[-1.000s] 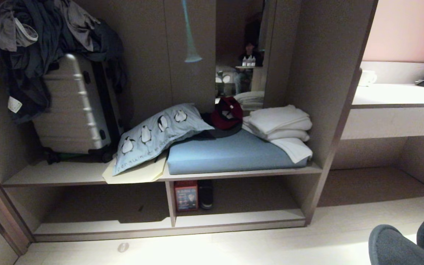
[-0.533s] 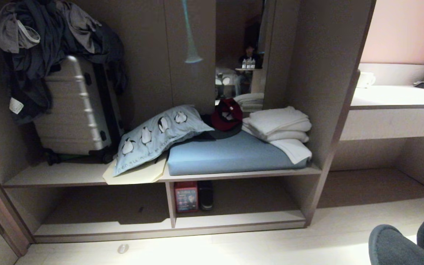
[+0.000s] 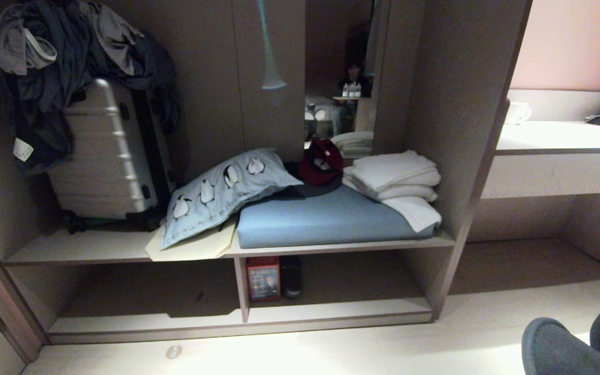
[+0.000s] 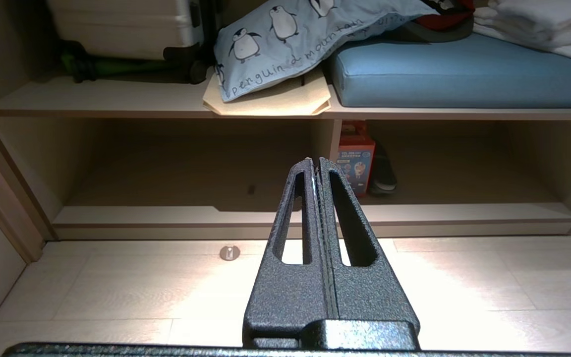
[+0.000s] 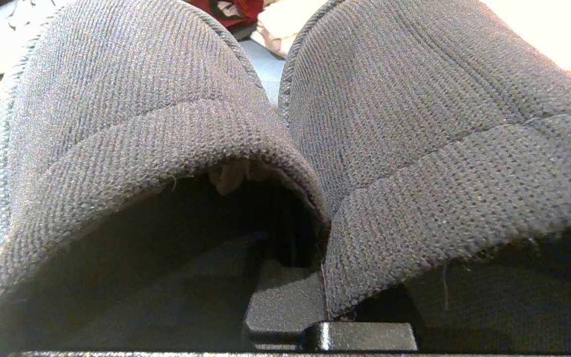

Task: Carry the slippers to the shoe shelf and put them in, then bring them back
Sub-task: Place the slippers on the floor

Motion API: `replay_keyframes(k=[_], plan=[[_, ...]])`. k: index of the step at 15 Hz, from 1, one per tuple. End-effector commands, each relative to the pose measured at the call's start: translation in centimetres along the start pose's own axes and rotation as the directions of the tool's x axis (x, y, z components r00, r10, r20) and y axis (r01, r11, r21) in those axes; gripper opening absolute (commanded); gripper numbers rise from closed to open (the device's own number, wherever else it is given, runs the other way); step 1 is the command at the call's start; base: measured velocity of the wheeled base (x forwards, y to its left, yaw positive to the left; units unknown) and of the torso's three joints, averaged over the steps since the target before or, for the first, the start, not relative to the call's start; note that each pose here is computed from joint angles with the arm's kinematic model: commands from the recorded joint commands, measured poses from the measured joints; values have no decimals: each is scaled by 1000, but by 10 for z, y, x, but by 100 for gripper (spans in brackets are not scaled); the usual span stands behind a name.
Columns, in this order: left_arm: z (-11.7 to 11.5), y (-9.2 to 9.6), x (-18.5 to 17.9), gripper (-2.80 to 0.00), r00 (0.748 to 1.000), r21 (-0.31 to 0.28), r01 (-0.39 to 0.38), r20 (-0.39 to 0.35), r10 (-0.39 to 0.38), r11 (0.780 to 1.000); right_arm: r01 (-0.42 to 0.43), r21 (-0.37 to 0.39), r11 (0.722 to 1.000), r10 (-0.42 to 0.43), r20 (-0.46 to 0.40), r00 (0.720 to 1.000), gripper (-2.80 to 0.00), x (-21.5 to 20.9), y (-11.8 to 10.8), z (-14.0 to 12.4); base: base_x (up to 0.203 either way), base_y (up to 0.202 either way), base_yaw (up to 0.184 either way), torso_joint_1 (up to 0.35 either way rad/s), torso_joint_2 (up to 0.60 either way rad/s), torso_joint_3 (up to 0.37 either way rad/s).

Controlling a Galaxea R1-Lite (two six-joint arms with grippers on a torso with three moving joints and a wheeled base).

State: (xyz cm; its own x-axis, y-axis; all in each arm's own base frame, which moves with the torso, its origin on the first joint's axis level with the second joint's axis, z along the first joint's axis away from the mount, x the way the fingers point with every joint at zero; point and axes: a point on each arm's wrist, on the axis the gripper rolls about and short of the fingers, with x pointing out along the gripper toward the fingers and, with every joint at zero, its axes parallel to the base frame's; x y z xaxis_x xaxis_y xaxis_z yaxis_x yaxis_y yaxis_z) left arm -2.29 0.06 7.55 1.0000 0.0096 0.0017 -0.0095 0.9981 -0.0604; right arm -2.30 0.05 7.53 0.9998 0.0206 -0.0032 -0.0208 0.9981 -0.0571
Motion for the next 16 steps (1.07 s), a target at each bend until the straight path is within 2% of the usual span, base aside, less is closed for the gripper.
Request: replay_keyframes(k=[1,5,16], plan=[[0,0,0,-280,1000,-1,0,0,0,1000,-1,-1,1000,1,0,1000,-280,0,0,0,0,0,0,0,0,0],[0,0,0,-280,1000,-2,-1,0,1,1000,-1,-1,1000,1,0,1000,-280,0,0,0,5,-75,8,1,1,0],[0,0,0,-280,1000,-2,-1,0,1,1000,-1,-1,1000,1,0,1000,-280,0,0,0,0,-196,2,1,3,1]])
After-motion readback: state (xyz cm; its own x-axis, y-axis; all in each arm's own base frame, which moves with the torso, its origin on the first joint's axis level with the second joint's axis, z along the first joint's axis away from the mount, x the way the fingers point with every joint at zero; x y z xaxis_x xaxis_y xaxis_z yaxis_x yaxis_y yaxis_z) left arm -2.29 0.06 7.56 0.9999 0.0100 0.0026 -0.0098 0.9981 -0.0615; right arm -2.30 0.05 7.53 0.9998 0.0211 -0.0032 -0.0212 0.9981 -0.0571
